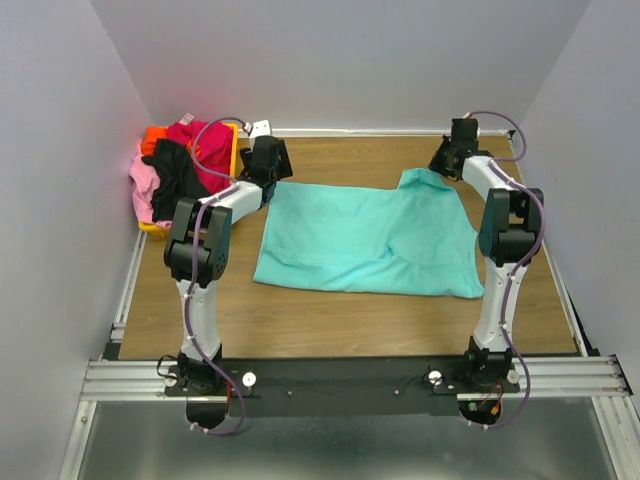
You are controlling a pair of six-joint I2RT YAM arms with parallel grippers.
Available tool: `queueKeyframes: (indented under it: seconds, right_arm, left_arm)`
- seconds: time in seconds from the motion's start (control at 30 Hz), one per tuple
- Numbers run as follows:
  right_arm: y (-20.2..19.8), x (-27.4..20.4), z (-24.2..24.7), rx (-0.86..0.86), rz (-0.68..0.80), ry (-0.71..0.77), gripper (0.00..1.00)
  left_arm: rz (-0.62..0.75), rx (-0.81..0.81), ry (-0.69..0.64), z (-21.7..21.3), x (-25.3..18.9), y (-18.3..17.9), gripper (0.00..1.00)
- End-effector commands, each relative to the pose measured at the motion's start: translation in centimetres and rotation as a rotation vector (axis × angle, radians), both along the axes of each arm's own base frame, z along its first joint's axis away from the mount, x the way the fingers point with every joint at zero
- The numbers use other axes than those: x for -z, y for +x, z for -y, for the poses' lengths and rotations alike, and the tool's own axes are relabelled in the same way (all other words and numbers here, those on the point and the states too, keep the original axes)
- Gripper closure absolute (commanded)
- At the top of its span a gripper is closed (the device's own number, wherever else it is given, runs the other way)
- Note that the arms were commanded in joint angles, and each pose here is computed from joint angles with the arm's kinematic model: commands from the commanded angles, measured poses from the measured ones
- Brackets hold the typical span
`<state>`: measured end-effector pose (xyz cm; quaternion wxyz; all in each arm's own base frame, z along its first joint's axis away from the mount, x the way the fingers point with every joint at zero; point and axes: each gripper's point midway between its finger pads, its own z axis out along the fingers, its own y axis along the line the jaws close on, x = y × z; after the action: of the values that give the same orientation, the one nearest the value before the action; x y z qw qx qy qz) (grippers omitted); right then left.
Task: Fold and stack the t-shirts
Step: Fold the tshirt
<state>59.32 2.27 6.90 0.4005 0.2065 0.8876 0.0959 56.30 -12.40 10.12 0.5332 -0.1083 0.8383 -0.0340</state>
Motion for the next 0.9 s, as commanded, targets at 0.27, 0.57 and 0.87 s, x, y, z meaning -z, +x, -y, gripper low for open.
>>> queueKeyframes:
  seconds: [0.27,0.57,0.87]
  right_arm:
    - [-0.8,-2.1,-0.2,-0.035,0.035,-0.005,0.99]
    - [-1.2,-1.7,-0.6,-0.047,0.028,0.014,0.99]
    - [-1.5,-2.2,-0.7,-0.054,0.038,0.026,0.99]
  left_arm:
    - [-0.084,0.025,-0.02,0.6,2.9,1.5,0.33]
    - [-0.131,0.008,0.009,0.2,3.8,1.3,0.38]
    - [-0.197,0.007,0.04,-0.2,4.9,0.6,0.42]
